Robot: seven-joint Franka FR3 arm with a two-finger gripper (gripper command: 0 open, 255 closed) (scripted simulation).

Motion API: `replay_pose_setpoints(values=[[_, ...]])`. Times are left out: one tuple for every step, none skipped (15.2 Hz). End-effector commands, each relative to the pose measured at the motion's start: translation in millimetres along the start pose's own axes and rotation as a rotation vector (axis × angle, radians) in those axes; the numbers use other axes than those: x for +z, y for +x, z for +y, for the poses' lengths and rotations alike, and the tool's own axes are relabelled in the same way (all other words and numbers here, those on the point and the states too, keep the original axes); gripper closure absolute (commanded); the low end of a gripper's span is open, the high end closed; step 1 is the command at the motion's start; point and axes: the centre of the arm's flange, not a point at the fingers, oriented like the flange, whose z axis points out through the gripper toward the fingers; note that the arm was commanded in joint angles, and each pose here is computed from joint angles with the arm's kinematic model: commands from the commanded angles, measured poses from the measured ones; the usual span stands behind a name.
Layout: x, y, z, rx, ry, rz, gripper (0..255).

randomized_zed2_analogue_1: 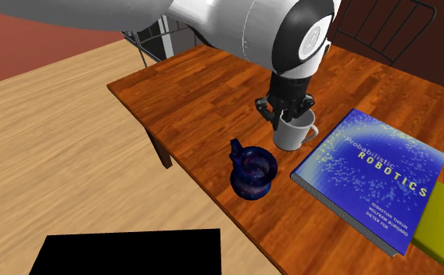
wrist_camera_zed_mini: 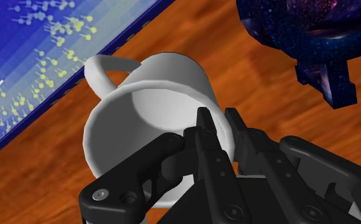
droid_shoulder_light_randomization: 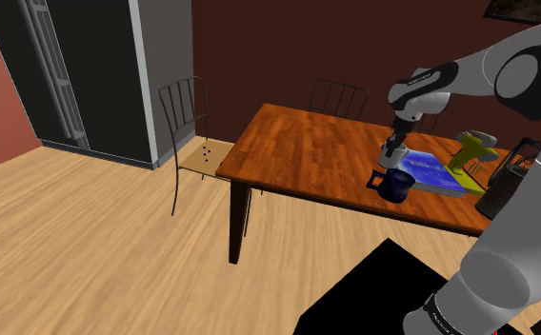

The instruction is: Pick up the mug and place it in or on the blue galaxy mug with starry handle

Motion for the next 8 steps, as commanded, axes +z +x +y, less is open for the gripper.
replay_pose_setpoints(values=[[-11.3, -0.8, 0.2, 0.0, 0.0, 0.0, 255], [-16.6, -0.7, 0.6, 0.0, 0.0, 0.0, 255], [-21.8, -0.6, 0.9, 0.0, 0.0, 0.0, 255], [-27.1, -0.5, 1.3, 0.0, 0.0, 0.0, 255], [-32.4, -0.5, 1.6, 0.0, 0.0, 0.0, 255], [-37.6, -0.4, 2.0, 0.0, 0.0, 0.0, 255], [-42.9, -0.3, 2.4, 0.0, 0.0, 0.0, 255], [-48.2, -0.2, 2.7, 0.0, 0.0, 0.0, 255]])
